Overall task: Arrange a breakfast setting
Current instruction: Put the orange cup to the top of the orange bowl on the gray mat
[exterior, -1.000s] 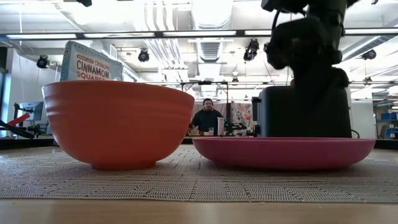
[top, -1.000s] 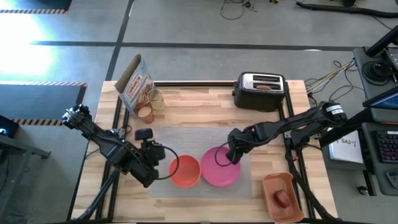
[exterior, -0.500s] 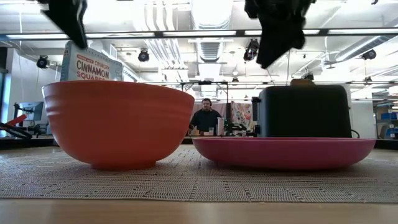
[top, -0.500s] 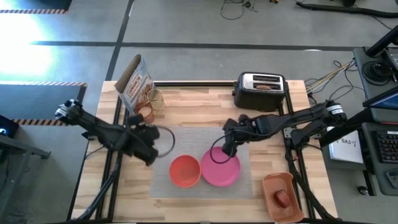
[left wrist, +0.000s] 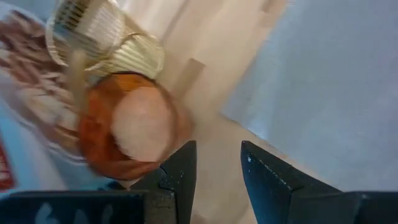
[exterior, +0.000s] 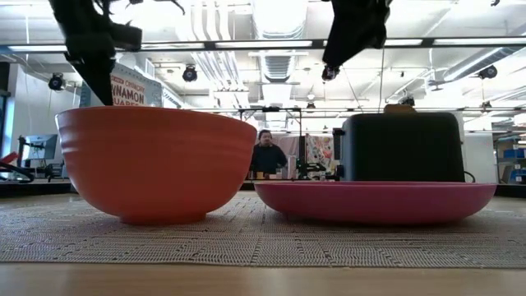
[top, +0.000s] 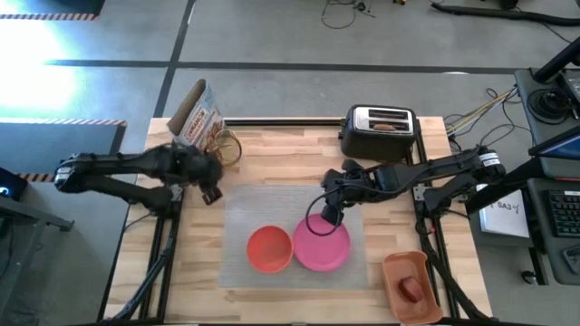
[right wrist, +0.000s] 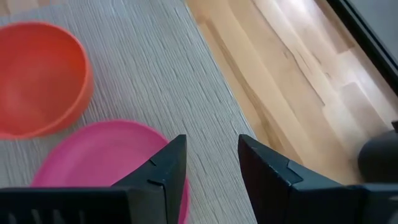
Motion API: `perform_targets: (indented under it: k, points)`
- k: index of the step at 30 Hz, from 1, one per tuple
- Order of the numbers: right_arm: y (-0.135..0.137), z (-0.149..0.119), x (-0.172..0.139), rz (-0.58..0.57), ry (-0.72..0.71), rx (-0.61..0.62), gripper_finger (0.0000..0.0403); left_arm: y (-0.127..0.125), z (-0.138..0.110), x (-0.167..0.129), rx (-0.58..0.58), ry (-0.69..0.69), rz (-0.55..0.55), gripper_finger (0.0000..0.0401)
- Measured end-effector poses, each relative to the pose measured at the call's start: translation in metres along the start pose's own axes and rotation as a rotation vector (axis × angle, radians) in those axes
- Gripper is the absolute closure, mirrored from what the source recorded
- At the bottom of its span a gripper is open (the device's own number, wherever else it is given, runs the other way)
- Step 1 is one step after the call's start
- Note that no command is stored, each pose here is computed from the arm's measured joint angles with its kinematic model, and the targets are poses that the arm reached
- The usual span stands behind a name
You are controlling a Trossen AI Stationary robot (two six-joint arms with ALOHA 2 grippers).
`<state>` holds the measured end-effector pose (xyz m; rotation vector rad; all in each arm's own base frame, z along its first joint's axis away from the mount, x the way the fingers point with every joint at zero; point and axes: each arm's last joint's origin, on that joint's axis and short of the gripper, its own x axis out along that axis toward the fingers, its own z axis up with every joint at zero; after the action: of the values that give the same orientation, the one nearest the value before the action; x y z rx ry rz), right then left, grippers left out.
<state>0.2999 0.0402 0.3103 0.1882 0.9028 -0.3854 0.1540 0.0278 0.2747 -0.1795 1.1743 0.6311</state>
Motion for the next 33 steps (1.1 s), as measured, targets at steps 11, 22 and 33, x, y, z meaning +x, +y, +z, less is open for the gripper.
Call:
perform_targets:
  k: [11, 22, 33]
  points:
    - [0.001, 0.003, -0.001, 0.015, -0.028, 0.011, 0.0263, 0.044, 0.025, 0.022, -0.123, -0.011, -0.036, 0.0292]
    - [0.001, 0.004, -0.001, 0.016, -0.029, 0.012, 0.0272, 0.039, 0.031, 0.037, -0.139, 0.072, -0.097, 0.0292]
    - [0.002, 0.004, -0.001, 0.016, -0.031, 0.012, 0.027, 0.036, 0.035, 0.051, -0.155, 0.143, -0.085, 0.0292]
